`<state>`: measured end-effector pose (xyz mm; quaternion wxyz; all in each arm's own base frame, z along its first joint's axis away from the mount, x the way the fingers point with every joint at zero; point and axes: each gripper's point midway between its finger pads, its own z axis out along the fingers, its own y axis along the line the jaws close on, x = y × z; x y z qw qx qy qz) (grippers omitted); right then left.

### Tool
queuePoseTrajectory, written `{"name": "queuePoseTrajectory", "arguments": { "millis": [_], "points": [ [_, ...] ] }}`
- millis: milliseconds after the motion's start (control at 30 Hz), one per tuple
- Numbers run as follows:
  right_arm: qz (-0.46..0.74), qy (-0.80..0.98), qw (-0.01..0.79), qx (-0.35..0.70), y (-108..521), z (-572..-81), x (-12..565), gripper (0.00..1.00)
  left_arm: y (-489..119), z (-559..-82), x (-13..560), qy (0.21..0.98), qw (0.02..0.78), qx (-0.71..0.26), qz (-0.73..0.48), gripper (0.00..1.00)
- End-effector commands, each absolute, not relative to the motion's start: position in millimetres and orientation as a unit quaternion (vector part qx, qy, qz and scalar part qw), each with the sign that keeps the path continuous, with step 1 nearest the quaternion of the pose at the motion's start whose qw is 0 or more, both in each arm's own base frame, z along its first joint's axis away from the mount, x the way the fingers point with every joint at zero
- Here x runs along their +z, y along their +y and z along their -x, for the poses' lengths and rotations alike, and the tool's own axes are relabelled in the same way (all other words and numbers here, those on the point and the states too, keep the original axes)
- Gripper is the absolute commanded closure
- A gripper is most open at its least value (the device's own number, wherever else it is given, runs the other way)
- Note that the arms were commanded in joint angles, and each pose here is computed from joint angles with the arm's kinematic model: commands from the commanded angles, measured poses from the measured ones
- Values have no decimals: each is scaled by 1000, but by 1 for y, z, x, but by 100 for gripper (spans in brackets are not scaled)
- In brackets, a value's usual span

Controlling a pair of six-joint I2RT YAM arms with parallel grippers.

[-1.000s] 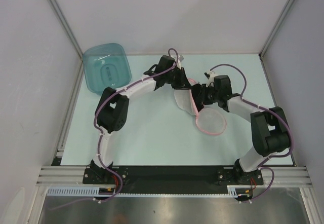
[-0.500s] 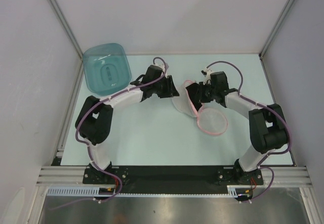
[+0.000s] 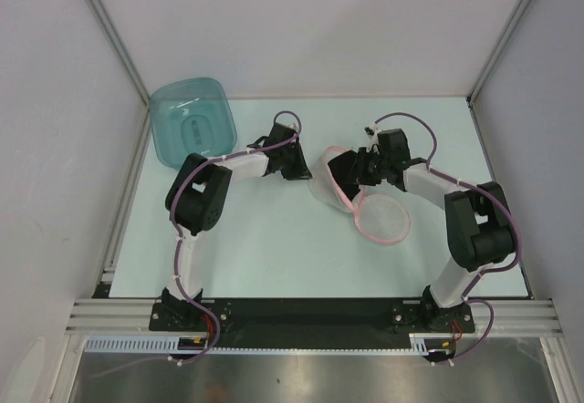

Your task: Place the bra in the laundry bag and zip it closed

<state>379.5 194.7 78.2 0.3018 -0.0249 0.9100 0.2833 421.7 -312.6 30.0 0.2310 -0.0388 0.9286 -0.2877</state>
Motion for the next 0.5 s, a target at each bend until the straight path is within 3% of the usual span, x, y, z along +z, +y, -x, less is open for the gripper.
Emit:
{"name": "queuePoseTrajectory", "arguments": {
  "millis": [0,300,467],
  "points": [
    [7,895,310,320,208,-392,96,100,-336,-428,42,922,235,-308,29,83],
    [-118,865,265,410,227,-401,74,100,-365,-403,25,924,197,-328,11,85],
    [-131,871,243,407,230,-413,45,100,-362,-398,23,923,198,-329,13,86]
  ]
}}
